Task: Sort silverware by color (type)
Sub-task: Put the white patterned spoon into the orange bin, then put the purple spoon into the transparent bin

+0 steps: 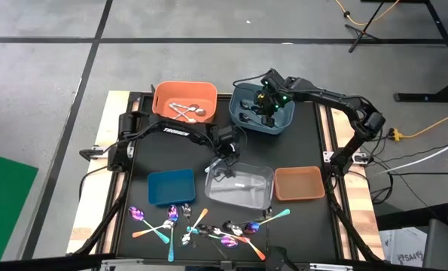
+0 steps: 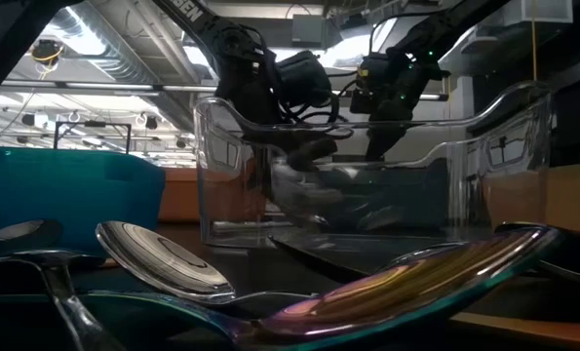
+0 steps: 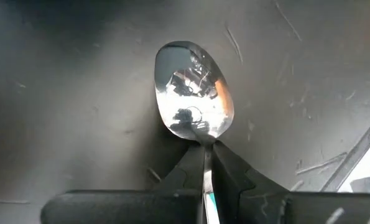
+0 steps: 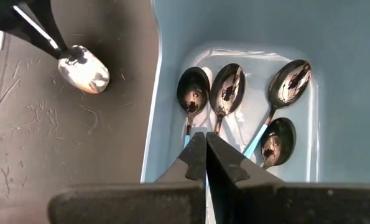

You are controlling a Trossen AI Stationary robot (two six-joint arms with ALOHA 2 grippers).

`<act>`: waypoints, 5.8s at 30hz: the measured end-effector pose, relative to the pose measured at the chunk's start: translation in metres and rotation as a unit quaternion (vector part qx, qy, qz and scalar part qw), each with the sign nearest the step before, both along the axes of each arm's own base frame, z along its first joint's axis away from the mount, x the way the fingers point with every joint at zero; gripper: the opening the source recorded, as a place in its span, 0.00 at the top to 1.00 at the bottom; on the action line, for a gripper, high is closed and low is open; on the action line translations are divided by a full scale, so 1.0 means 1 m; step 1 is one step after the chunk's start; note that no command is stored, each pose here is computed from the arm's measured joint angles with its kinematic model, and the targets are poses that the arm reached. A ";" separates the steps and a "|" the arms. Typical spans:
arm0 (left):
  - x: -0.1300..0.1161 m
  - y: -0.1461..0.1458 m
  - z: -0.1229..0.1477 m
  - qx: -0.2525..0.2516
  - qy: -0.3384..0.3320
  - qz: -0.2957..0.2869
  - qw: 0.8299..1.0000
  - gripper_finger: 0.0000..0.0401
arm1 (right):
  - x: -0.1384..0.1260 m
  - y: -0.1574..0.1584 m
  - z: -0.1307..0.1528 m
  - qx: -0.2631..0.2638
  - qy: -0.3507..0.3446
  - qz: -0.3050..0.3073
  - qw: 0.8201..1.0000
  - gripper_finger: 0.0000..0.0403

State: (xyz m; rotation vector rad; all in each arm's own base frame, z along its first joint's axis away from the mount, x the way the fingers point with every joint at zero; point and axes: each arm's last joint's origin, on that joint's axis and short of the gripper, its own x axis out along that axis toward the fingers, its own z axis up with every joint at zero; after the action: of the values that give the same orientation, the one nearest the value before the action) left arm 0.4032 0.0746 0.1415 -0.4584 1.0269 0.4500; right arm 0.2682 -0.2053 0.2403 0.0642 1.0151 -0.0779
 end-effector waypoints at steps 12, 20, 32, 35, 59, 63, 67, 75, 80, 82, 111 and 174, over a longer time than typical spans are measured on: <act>-0.016 0.012 0.050 0.016 -0.037 0.006 0.999 1.00 | 0.000 0.000 0.000 0.001 0.001 0.000 1.000 1.00; -0.035 0.023 0.091 0.037 -0.068 0.005 0.997 1.00 | 0.000 0.000 0.000 0.001 0.001 -0.001 1.000 1.00; -0.078 0.044 0.152 0.160 -0.082 -0.030 0.983 1.00 | 0.000 0.000 0.000 0.003 0.003 -0.001 1.000 1.00; -0.092 0.053 0.163 0.210 -0.057 -0.027 0.976 1.00 | 0.000 0.001 0.000 0.003 0.003 -0.001 1.000 1.00; -0.138 0.143 0.132 0.279 0.155 -0.136 0.938 1.00 | 0.000 0.001 0.000 0.003 0.002 -0.001 1.000 1.00; -0.138 0.156 0.116 0.263 0.173 -0.180 0.932 1.00 | 0.000 0.001 0.000 0.003 0.002 -0.001 1.000 1.00; -0.138 0.167 0.099 0.241 0.181 -0.205 0.931 1.00 | 0.000 0.001 0.000 0.003 0.002 -0.001 1.000 1.00; -0.133 0.179 0.065 0.213 0.216 -0.269 0.914 1.00 | 0.000 0.001 0.000 0.003 0.002 -0.001 1.000 1.00; -0.131 0.182 0.052 0.199 0.227 -0.274 0.913 1.00 | 0.000 0.000 0.000 0.003 0.002 -0.001 1.000 1.00; -0.130 0.182 0.049 0.196 0.229 -0.275 0.913 1.00 | 0.000 0.000 0.000 0.003 0.002 -0.001 1.000 1.00; -0.128 0.178 0.054 0.203 0.227 -0.274 0.912 0.82 | 0.000 0.001 0.000 0.003 0.002 -0.001 1.000 1.00; -0.136 -0.209 0.182 0.135 -0.125 -0.181 0.966 0.81 | -0.012 0.324 0.087 0.034 -0.102 0.200 0.974 1.00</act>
State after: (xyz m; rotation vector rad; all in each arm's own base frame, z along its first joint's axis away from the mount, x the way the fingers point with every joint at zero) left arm 0.2675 -0.1339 0.3230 -0.0742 0.7675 0.1928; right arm 0.2566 0.1192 0.3274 -0.0697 0.8087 0.3270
